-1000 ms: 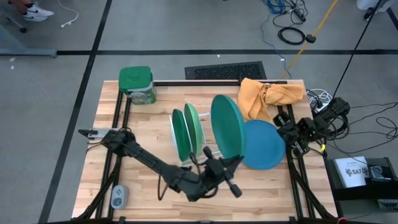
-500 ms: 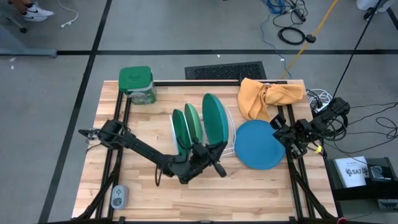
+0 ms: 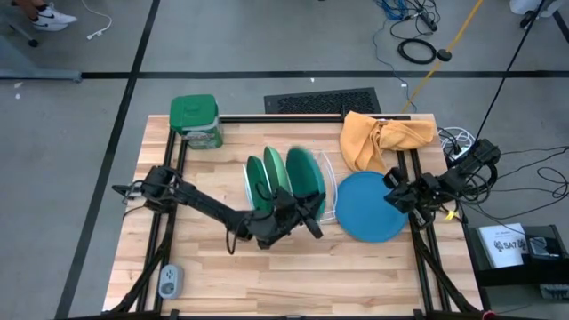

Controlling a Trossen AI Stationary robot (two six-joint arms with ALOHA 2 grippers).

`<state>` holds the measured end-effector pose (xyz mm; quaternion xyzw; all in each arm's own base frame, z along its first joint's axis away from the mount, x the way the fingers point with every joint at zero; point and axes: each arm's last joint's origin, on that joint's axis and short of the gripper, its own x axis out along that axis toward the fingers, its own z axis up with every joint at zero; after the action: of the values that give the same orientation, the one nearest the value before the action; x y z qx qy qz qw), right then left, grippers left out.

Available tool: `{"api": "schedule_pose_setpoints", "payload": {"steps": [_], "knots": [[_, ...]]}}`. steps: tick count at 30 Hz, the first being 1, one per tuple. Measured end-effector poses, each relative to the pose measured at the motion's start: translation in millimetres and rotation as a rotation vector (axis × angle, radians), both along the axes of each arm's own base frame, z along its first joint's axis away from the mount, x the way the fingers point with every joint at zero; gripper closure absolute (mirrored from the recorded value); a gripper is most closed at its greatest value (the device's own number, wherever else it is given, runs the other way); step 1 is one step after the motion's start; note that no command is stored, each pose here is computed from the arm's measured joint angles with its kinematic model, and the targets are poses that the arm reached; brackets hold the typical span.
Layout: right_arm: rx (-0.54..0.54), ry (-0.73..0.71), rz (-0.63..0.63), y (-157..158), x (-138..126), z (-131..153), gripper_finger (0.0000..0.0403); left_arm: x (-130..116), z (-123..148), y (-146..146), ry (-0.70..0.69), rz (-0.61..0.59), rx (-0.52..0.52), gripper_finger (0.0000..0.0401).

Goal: Sort dishes
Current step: Put the dark green plate in the dish rack

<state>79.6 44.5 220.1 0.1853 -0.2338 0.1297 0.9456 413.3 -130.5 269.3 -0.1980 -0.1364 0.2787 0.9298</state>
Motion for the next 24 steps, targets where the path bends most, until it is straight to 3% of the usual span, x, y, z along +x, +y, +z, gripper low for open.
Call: {"api": "schedule_pose_setpoints", "payload": {"steps": [5, 8, 17, 24], "knots": [[-0.001, 0.103, 0.033, 3.0, 4.1, -9.3, 0.0399, -2.2, 6.3, 0.1, -0.022, -0.009, -0.006, 0.0247], [-0.007, 0.133, 0.034, 3.6, 5.2, -12.2, 0.0399, -5.3, 13.0, 0.6, -0.021, -0.005, 0.008, 0.0224], [-0.037, 0.057, -0.037, 0.7, 2.6, -5.2, 0.0399, -15.5, 23.2, 3.9, 0.122, 0.095, 0.052, 0.0225], [-0.049, 0.059, -0.041, 0.9, 2.8, -5.7, 0.0399, -16.0, 21.4, 13.1, 0.135, 0.237, 0.016, 0.0203]]}}
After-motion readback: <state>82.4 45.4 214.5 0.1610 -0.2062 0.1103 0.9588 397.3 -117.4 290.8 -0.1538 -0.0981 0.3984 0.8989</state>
